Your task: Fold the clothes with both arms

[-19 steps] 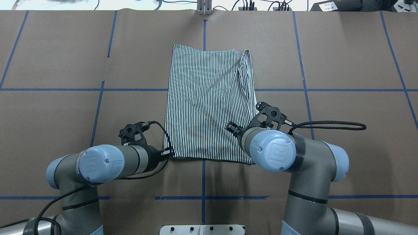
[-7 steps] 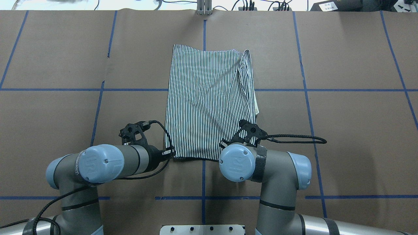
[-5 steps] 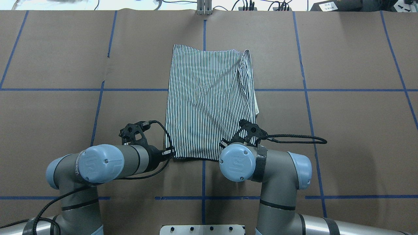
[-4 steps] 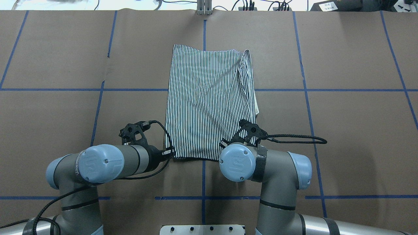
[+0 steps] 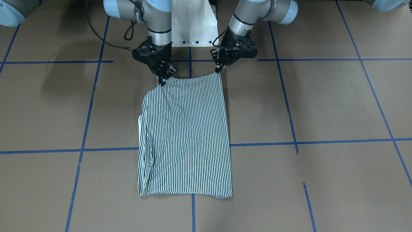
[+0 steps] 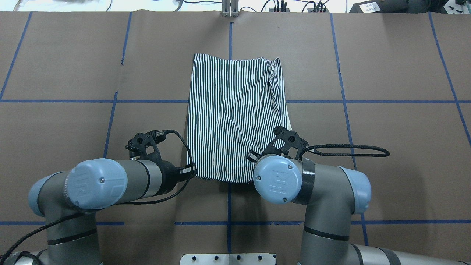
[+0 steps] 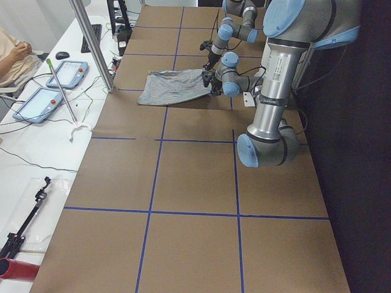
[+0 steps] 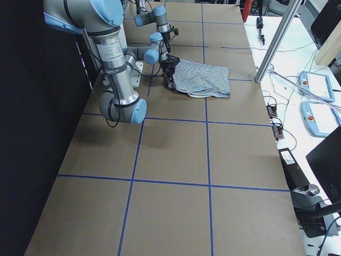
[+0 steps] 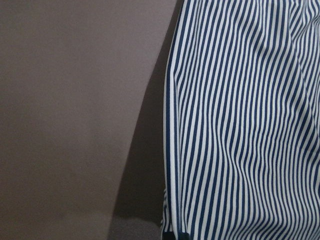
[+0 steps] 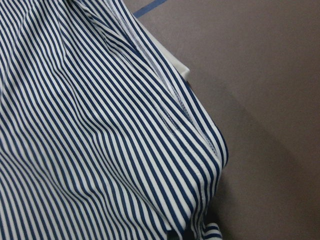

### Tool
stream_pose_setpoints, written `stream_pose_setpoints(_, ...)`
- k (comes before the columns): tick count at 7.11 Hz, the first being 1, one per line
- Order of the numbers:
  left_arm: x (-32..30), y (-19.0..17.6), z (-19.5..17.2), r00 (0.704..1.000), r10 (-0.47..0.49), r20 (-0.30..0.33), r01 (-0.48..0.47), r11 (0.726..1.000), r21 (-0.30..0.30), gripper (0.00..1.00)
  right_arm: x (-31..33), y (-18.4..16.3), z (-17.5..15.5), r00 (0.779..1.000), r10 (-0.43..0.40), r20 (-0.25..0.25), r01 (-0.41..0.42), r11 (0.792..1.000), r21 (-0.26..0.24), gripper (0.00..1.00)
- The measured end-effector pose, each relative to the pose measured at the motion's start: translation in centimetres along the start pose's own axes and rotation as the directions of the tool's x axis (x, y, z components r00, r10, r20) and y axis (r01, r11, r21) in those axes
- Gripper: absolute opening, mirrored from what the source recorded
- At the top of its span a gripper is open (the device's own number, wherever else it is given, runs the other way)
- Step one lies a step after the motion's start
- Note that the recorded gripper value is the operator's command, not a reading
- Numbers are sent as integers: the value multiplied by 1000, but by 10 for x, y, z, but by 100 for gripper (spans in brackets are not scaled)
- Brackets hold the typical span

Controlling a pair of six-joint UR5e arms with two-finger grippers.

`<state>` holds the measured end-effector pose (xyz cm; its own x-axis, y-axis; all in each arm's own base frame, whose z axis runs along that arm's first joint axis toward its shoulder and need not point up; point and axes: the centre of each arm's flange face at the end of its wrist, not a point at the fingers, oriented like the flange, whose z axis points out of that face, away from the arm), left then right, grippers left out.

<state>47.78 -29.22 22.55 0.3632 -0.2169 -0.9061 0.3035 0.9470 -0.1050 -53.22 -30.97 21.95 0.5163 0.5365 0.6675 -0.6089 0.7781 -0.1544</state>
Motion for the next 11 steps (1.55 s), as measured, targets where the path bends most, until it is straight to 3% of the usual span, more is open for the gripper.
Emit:
stream_pose_setpoints(3,21,14,-118,1000,7,25,-6,999,-51,0,26,-17,-112,1000,-3,16,4,999,-47,0)
stream_pose_setpoints(4,23,16,-129,999,11,37,-8,998,-62,0,32,-17,-123,1000,-9,6,9,999,-53,0)
stream_pose_setpoints(6,31,-8,-98,994,52,94,-50,998,-22,0,17,-12,-101,1000,-19,-11,19,999,-33,0)
stream_pose_setpoints(7,40,-35,-73,989,72,126,-75,997,16,0,-4,-22,-80,1000,-17,3,17,1000,-7,0)
stream_pose_setpoints(11,36,-127,11,980,99,171,-119,986,115,0,-84,-97,28,999,-21,41,17,995,102,0)
